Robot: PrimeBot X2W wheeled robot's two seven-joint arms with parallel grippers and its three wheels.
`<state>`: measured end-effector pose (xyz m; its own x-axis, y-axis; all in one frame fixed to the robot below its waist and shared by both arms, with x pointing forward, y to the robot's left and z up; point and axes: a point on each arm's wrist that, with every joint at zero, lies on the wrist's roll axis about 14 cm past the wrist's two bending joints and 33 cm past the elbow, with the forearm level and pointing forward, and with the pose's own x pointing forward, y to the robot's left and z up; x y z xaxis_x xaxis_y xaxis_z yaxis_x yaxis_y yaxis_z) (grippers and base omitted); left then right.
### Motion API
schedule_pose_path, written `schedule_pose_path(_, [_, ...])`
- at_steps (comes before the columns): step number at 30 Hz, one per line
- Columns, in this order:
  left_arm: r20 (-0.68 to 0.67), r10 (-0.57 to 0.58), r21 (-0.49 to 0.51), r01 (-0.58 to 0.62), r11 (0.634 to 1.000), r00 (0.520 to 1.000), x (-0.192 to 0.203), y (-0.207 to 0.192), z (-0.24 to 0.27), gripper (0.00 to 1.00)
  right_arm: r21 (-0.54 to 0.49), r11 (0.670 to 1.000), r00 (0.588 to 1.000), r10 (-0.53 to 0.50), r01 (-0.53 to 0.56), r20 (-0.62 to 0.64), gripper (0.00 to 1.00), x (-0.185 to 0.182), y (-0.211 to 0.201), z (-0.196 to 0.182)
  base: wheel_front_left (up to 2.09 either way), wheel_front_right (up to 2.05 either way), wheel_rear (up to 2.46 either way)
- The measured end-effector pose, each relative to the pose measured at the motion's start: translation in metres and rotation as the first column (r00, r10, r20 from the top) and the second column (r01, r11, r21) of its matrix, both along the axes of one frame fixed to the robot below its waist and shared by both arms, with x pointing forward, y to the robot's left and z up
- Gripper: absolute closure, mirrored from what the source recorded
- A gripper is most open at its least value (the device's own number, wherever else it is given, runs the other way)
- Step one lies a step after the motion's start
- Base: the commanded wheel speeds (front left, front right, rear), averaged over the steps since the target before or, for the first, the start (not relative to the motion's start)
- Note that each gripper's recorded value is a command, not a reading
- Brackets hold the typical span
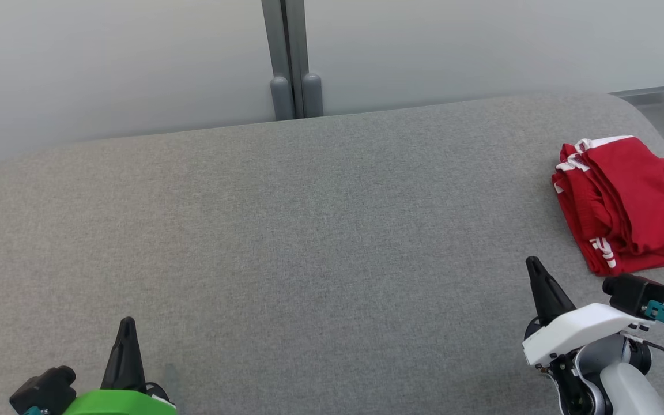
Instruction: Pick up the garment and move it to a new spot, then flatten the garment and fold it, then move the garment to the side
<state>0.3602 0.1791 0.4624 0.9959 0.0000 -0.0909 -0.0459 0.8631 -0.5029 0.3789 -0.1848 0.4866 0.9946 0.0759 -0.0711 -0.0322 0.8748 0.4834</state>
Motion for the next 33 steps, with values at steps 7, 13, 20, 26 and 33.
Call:
schedule_pose_path(7, [-0.007,0.022,-0.102,-0.023,0.995,1.0,0.003,0.003,0.002,1.0,0.109,0.994,1.0,-0.023,0.024,-0.007,1.0,0.001,-0.002,0.002,0.0,0.0,0.0])
schedule_pose_path(13, [-0.014,0.035,-0.186,-0.037,0.982,0.999,0.005,0.005,0.003,1.0,0.193,0.98,0.999,-0.038,0.04,-0.012,1.0,0.003,-0.004,0.003,0.0,0.0,0.0])
schedule_pose_path(20, [-0.02,0.046,-0.272,-0.049,0.961,0.999,0.008,0.007,0.005,1.0,0.283,0.957,0.998,-0.053,0.056,-0.019,1.0,0.004,-0.006,0.005,0.0,0.0,0.0])
schedule_pose_path(26, [-0.022,0.053,-0.343,-0.057,0.938,0.998,0.01,0.008,0.007,1.0,0.352,0.933,0.998,-0.064,0.068,-0.023,1.0,0.004,-0.008,0.006,0.0,0.0,0.0])
schedule_pose_path(33, [-0.025,0.061,-0.42,-0.066,0.905,0.998,0.012,0.009,0.009,1.0,0.43,0.9,0.997,-0.073,0.078,-0.028,1.0,0.005,-0.01,0.008,0.0,0.0,0.0])
